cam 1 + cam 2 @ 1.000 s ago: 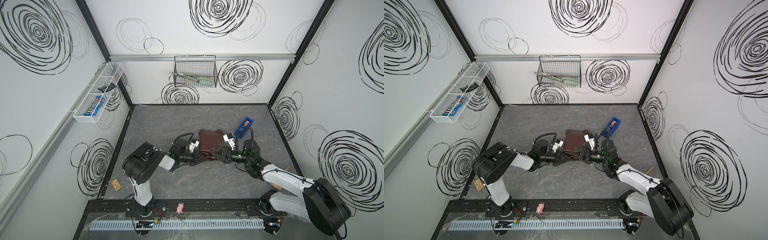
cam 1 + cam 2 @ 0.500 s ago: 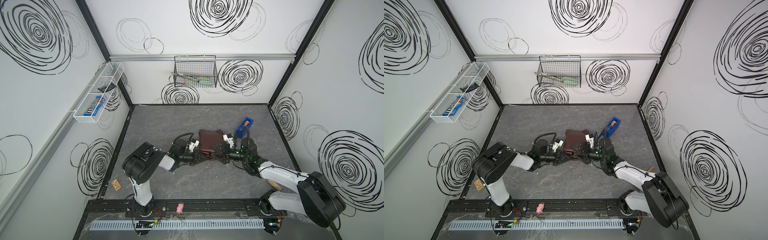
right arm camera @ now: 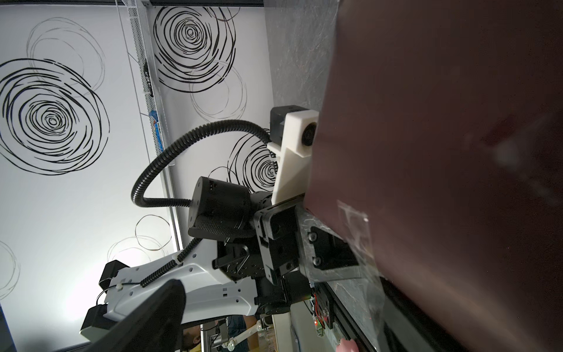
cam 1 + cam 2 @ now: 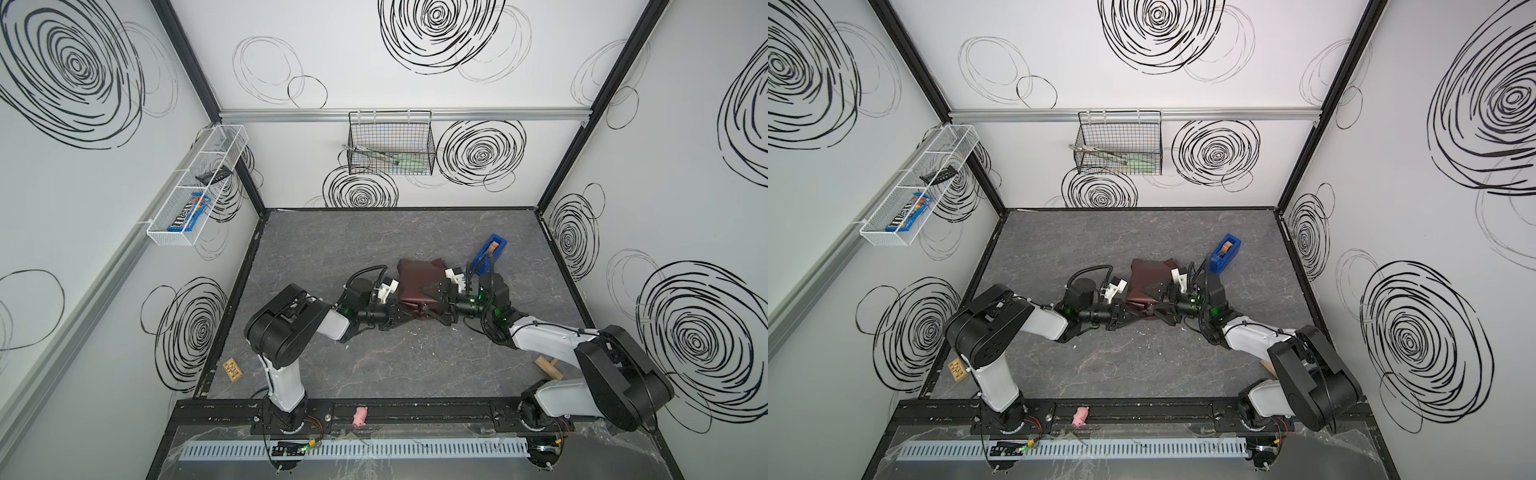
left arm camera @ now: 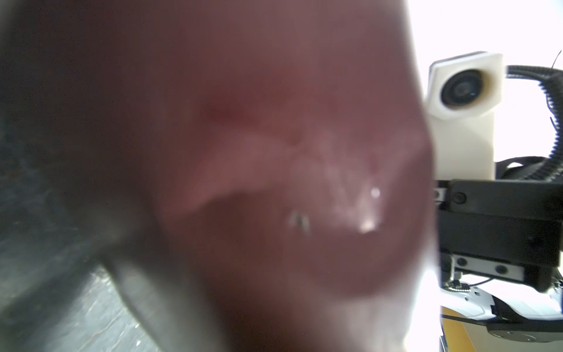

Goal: Wrap a gift box in wrapping paper
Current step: Wrap the gift box with the wrapping paper.

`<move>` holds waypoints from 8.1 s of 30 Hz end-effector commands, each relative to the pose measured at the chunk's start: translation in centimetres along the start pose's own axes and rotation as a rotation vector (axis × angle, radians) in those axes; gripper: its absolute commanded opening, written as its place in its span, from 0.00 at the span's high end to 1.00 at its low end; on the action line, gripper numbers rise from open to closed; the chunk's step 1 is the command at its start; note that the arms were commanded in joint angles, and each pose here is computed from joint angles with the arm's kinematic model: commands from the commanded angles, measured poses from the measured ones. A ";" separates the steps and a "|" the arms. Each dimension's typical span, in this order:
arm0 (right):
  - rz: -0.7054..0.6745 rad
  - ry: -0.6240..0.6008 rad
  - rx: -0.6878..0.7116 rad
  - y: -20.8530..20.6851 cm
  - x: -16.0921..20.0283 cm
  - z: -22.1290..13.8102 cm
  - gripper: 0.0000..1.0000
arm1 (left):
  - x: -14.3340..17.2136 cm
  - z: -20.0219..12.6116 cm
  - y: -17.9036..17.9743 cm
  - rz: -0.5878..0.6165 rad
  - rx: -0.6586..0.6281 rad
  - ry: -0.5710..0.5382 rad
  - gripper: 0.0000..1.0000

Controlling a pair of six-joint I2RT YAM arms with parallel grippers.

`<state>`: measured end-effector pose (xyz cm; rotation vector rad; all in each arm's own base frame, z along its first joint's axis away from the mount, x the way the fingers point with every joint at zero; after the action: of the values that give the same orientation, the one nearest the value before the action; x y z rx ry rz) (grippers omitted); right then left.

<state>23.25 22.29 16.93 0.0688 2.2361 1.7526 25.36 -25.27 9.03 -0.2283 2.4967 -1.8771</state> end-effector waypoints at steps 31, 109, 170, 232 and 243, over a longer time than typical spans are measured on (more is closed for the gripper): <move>0.057 -0.023 0.013 1.1 -1.3 -0.2 0.03 | -0.5 -0.2 -1.2 0.046 0.057 -0.012 1.00; -0.370 0.061 0.147 7.1 -1.6 -1.8 0.03 | -0.7 0.1 -1.9 0.046 0.084 -0.010 1.00; -0.394 0.069 0.168 -2.5 4.7 -1.2 0.65 | -0.7 0.4 -1.8 0.047 0.072 -0.008 1.00; -0.388 0.149 0.133 -4.9 5.9 0.2 1.00 | -2.0 1.0 -1.3 -0.017 0.041 -0.092 1.00; -0.394 0.144 0.143 -4.0 6.2 0.2 1.00 | -2.5 1.1 -0.1 -0.038 -0.036 -0.119 1.00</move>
<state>17.82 22.44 10.94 -0.4332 2.2997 1.4356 27.02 -25.67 8.03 -0.4161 2.5074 -1.7959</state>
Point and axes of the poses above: each gripper's point midway between its finger pads, its own z axis out along the fingers, its own y axis along the line the jaws close on, x = y × z, the point moved 6 cm from there along -z, back along the fingers, and after that the axes turned 11 degrees about -z, right-handed, at the moved point
